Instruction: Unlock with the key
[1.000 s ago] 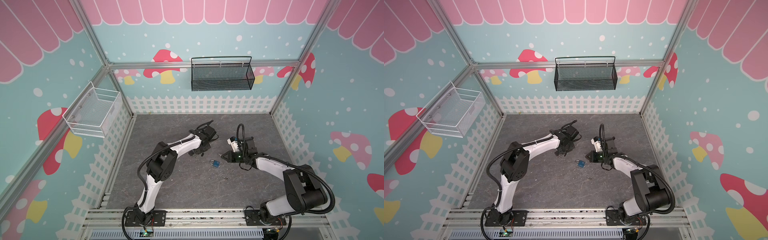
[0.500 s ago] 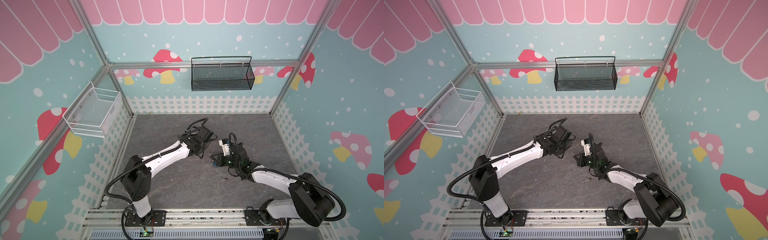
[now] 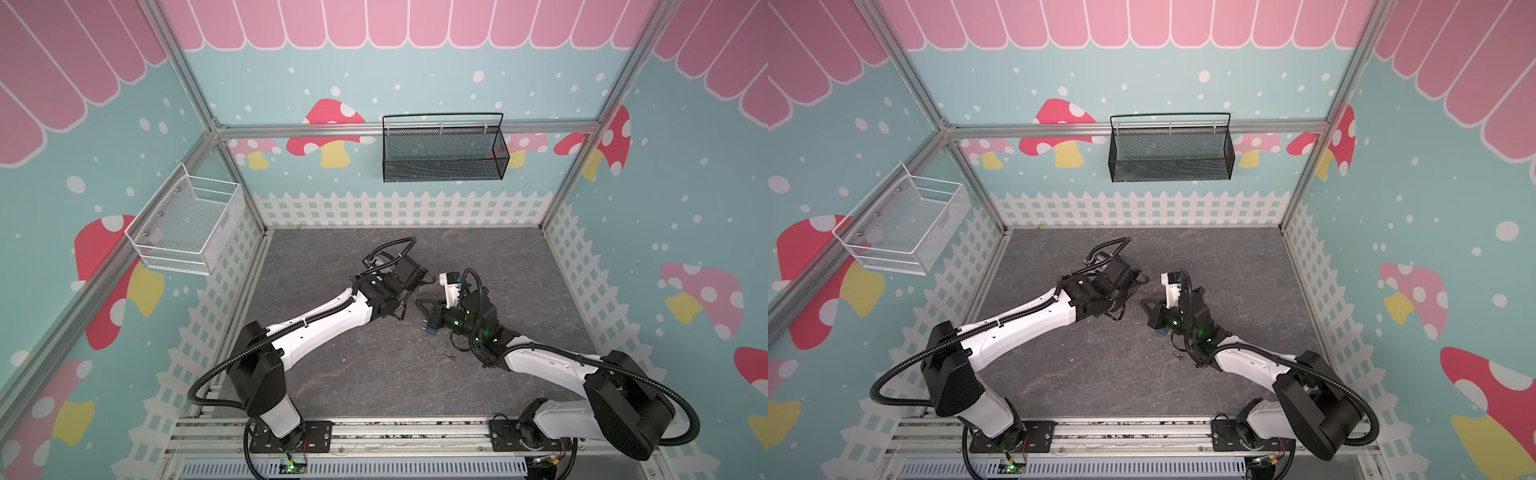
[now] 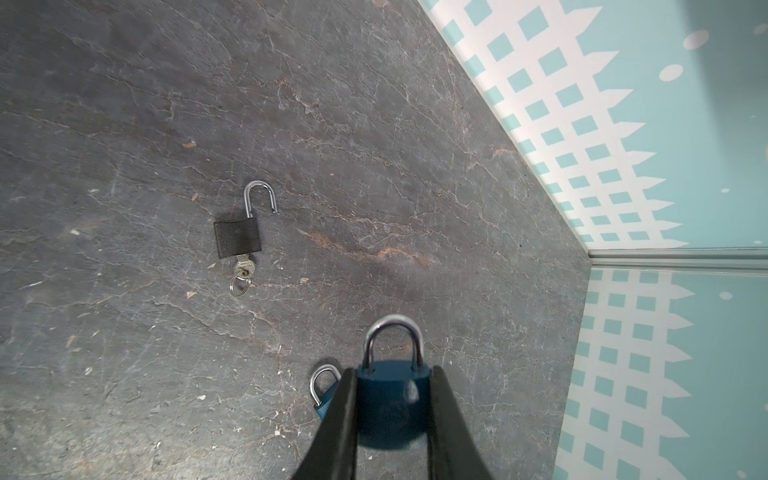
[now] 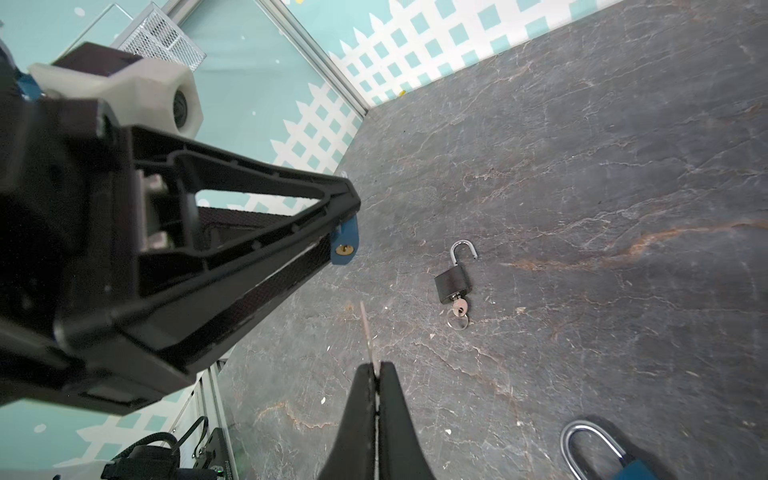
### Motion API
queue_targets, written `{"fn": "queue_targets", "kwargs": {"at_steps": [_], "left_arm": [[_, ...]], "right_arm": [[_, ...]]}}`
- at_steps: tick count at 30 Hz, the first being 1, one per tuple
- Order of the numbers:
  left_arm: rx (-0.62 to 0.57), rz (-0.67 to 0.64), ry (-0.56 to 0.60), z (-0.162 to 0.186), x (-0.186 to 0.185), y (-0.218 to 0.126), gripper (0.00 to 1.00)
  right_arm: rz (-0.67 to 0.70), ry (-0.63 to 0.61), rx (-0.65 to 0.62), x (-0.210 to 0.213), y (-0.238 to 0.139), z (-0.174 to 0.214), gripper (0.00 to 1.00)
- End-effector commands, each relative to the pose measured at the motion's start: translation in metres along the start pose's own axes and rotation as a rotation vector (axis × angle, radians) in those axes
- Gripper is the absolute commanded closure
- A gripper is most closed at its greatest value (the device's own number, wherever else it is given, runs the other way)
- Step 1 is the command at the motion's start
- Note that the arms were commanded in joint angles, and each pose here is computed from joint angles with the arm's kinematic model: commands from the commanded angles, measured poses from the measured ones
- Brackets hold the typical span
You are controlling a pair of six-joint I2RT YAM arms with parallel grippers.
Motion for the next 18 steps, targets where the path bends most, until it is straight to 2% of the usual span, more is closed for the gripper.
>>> {"fn": "queue_targets", "kwargs": {"at_steps": [1,18], "left_arm": [[-0.027,0.007,-0.030,-0.006,-0.001,-0.010,1.00],[-0.023,0.017,-0.039,-0.009,0.002,-0.015,1.00]], "right_arm": [[-0.034,-0.004,-0.051,0.015,0.002,-0.014,1.00],[-0.058,-0.018,-0.041,0.024,0.015,-0.019,1.00]]}}
Point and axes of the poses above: each gripper's point midway between its finger pads, its own y axis out along the fingers, its own x axis along the line the jaws close on, z = x × y, the point moved 6 cm from there along -y, back along the fingers, and after that the axes turned 2 degrees about y, right-handed, at the moved point
